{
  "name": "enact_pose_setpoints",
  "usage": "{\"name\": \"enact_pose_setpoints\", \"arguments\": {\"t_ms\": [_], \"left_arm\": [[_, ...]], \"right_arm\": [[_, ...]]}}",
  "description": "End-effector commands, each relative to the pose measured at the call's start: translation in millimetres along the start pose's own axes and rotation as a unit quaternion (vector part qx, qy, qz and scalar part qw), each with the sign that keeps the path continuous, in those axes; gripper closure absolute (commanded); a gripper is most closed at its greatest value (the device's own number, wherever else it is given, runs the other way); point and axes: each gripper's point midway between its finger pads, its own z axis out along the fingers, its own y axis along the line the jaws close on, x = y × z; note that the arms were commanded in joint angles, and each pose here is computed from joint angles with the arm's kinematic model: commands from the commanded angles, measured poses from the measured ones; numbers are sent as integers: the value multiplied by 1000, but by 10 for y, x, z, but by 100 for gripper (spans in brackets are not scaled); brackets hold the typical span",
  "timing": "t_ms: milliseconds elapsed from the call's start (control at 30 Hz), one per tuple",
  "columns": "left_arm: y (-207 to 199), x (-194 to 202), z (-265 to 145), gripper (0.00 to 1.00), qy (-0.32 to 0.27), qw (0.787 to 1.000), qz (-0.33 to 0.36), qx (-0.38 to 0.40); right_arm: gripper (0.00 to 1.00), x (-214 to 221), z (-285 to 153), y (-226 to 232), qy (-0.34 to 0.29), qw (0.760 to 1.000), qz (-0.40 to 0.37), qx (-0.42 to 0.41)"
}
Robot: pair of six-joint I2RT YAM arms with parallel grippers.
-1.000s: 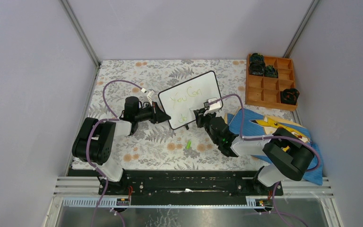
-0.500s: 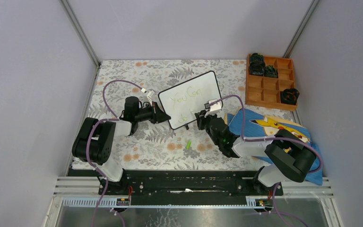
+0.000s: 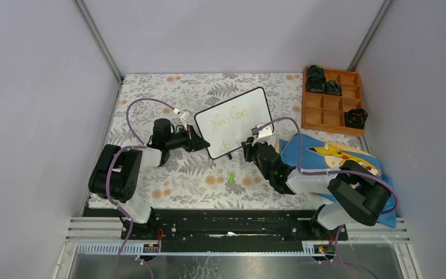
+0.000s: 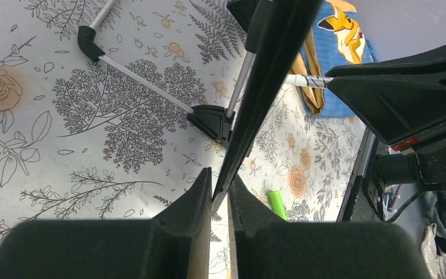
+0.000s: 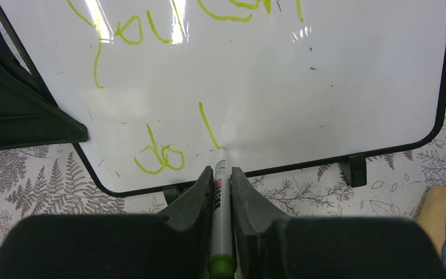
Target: Write a sentence on the whiteboard
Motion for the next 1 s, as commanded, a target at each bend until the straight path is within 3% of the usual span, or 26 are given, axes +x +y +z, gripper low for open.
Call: {"name": "enact_pose_setpoints", "arguments": {"t_ms": [0,200,400,667,967], "left_arm": [[253,203,4,100,26,998,-28,-57],[251,208,4,100,26,998,-28,-57],[254,202,7,100,26,998,-28,-57],[253,206,7,100,26,998,-28,-57],[254,207,2,100,26,998,-28,-57]], "right_arm": [[100,-82,-16,-182,-11,999,4,52],[100,-227,-50,-262,-39,996,14,75],[100,-425,-123,-48,-77,997,30,6],[100,-500,-100,246,-80,994,32,-66],[100,-480,7,270,-69,996,27,-58]]}}
